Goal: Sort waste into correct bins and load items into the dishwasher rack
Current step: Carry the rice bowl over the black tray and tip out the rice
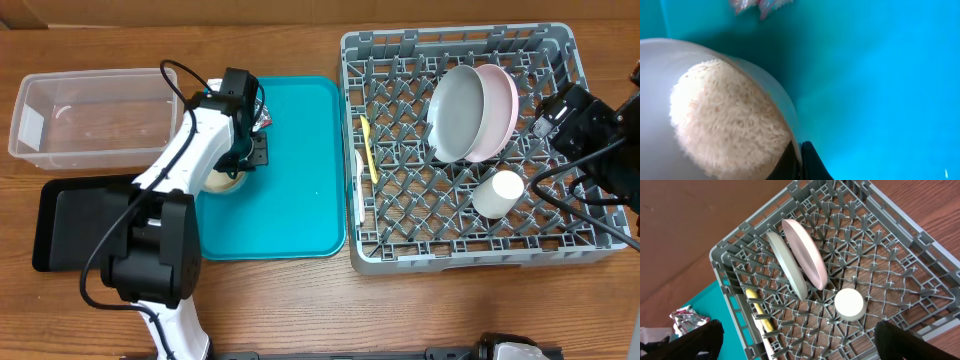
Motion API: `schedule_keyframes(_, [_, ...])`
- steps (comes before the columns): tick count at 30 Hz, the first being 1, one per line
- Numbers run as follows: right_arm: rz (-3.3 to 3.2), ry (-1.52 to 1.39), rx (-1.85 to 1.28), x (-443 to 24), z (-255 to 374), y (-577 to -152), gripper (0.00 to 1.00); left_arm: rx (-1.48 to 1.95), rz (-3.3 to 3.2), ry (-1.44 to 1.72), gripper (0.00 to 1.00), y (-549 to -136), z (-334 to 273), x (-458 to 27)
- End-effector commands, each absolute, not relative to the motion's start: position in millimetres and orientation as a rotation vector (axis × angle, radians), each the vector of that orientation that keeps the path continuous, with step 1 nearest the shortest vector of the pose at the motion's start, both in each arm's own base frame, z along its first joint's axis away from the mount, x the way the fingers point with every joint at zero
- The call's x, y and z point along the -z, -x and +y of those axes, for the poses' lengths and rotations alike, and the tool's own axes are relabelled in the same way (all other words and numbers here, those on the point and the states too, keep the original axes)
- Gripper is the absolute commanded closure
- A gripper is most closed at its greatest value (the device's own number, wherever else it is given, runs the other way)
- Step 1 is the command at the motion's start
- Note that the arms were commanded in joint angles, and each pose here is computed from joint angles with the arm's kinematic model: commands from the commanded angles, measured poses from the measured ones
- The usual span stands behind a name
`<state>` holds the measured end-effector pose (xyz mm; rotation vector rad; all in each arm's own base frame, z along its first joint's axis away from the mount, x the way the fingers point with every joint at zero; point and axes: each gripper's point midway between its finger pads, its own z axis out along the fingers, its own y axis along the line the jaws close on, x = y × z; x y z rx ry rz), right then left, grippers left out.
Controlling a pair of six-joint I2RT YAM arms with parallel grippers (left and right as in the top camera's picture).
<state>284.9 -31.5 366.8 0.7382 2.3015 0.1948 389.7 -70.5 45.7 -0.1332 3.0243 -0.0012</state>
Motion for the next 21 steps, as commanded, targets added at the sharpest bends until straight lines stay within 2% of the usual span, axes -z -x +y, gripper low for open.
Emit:
schedule_keyframes(1, [2.272, -0.746, -0.179, -373, -35, -282, 0.0, 0.052, 2.954, 0.122, 0.96, -394, -74, -96])
schedule_keyframes(6, [2.284, -0.75, -0.177, -371, -35, -280, 0.0, 0.113, 2.87, 0.231, 0.96, -377, -55, -157])
schedule_keyframes(13, [2.283, -0.749, -0.177, -371, -35, -281, 0.0, 0.204, 2.829, 0.362, 0.96, -336, -11, -205])
schedule_keyframes(21, [2.298, -0.753, -0.174, -368, -35, -280, 0.0, 0.732, 2.67, 0.396, 0.96, -315, 32, -232])
